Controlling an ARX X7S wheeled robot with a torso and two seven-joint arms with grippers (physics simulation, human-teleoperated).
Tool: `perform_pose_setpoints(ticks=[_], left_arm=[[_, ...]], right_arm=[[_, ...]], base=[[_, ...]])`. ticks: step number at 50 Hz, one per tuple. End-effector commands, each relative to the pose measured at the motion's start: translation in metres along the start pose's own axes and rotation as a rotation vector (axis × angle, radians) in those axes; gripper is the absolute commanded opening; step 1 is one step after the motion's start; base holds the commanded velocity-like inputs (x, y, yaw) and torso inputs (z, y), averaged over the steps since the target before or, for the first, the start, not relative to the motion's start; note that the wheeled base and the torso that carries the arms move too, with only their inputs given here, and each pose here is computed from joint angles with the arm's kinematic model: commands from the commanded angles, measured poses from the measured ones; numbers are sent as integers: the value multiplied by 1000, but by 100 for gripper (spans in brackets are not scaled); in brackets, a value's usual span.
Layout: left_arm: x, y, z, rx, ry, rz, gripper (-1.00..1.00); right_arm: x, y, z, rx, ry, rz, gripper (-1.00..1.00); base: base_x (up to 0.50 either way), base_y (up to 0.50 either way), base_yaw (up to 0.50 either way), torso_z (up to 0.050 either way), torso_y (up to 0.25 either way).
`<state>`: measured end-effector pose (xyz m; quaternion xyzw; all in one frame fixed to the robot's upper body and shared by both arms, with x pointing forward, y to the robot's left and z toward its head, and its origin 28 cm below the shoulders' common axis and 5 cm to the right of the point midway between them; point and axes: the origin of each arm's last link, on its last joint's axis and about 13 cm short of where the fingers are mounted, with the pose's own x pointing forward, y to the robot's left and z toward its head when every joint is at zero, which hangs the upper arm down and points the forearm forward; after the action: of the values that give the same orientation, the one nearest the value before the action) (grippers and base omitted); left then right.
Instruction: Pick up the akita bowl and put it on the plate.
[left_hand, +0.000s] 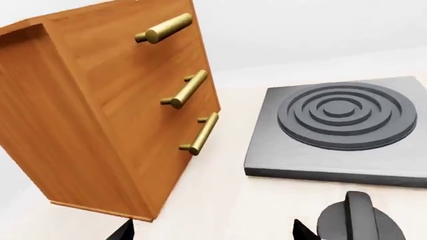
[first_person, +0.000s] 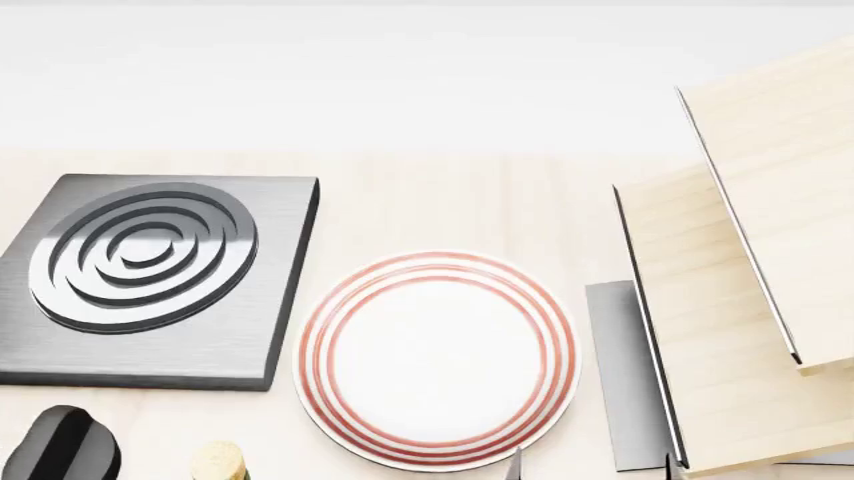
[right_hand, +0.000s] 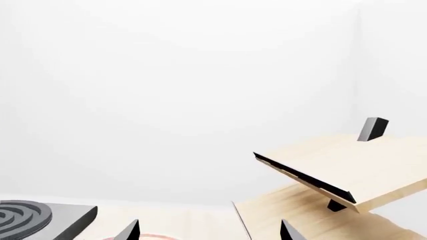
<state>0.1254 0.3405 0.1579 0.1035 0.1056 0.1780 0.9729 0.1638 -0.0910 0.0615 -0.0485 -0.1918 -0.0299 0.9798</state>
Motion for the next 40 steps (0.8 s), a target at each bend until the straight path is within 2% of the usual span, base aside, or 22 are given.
perform_pose_setpoints(ticks=[1, 10, 19, 21, 22, 27, 37, 38, 40], left_arm=[[5, 1, -5, 34, 170, -58, 100], [7, 5, -7, -6, 244, -63, 100], [9, 3, -13, 35, 311, -81, 100], [10, 3, -13, 36, 328, -78, 100], [10, 3, -14, 22, 346, -109, 100], [11, 5, -14, 7, 378, -100, 100], [12, 6, -18, 14, 443, -109, 100], [13, 5, -19, 3, 460, -145, 100], [14, 5, -20, 8, 469, -120, 100]], right_arm=[[2, 1, -2, -4, 8, -2, 100], [4, 2, -6, -8, 23, -1, 100], [5, 2, -9, -10, 32, 0, 100], [6, 3, -9, -10, 35, 0, 100], [6, 3, -10, -11, 36, 0, 100], [7, 3, -10, -11, 38, 1, 100], [8, 4, -12, -12, 46, 2, 100], [8, 4, -13, -13, 47, 1, 100], [8, 4, -13, -13, 48, 2, 100]], base=[[0, 0, 0, 0, 0], [0, 0, 0, 0, 0], [0, 0, 0, 0, 0], [0, 0, 0, 0, 0], [0, 0, 0, 0, 0], [0, 0, 0, 0, 0], [0, 0, 0, 0, 0], [0, 0, 0, 0, 0], [0, 0, 0, 0, 0]])
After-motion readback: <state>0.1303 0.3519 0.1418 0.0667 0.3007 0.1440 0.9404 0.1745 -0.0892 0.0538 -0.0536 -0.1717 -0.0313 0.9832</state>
